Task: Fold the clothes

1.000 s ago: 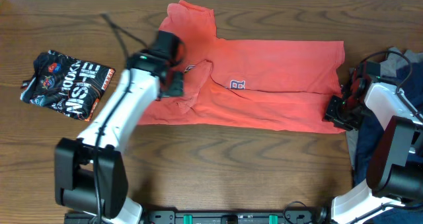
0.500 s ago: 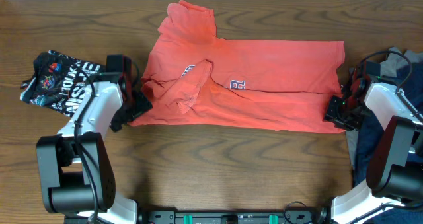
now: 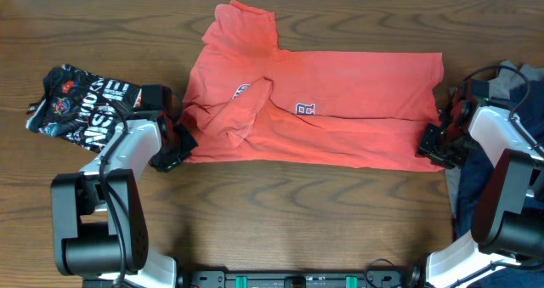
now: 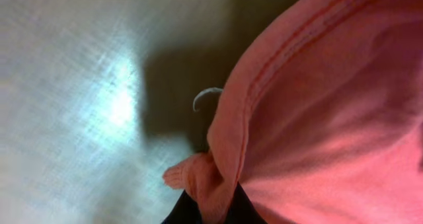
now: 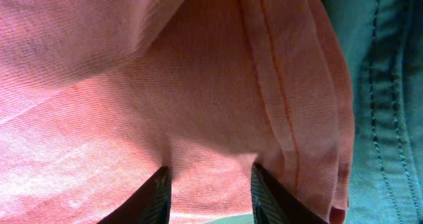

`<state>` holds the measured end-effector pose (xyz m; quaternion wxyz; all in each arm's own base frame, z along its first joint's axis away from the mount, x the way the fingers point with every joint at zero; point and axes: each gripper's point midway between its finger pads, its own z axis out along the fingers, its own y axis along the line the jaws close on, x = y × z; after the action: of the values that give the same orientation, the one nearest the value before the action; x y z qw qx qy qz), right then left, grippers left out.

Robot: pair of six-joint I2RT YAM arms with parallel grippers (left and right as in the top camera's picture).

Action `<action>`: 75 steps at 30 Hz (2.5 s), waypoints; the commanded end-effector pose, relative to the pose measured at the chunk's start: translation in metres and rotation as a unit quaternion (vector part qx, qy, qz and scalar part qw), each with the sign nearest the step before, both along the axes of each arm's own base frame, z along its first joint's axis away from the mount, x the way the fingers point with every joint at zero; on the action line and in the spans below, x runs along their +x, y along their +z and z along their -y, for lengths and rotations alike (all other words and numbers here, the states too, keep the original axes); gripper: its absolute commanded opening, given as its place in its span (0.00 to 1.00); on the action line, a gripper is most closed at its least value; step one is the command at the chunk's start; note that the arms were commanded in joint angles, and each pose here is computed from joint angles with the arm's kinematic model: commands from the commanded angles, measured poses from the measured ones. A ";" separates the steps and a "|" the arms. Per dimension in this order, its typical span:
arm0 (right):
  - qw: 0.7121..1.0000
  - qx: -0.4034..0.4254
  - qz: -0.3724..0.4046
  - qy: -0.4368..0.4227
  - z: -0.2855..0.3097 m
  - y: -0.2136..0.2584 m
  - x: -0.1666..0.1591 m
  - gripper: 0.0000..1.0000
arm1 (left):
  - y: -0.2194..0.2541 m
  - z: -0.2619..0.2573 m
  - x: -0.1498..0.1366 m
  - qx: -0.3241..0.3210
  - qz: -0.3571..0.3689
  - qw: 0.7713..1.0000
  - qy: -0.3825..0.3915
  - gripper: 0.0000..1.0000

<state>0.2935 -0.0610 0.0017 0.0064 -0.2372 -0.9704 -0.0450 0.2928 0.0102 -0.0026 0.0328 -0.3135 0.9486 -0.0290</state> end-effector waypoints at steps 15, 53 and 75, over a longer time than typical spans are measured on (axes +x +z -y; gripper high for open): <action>0.999 0.031 -0.006 0.009 -0.014 0.011 -0.007 0.41 | 0.003 -0.054 -0.091 0.046 -0.172 0.983 0.035 0.15; 0.998 0.007 0.068 0.008 -0.028 0.010 0.064 0.41 | 0.081 -0.047 -0.040 0.037 0.045 0.998 0.030 0.83; 0.997 -0.036 0.066 -0.020 -0.003 0.013 0.052 0.45 | 0.081 -0.047 -0.040 0.038 0.044 0.998 0.023 0.83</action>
<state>0.3489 -0.0559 0.0134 -0.0622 -0.2435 -0.9674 -0.0311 0.2496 0.0571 0.0737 0.0804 -0.3419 0.9363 -0.0060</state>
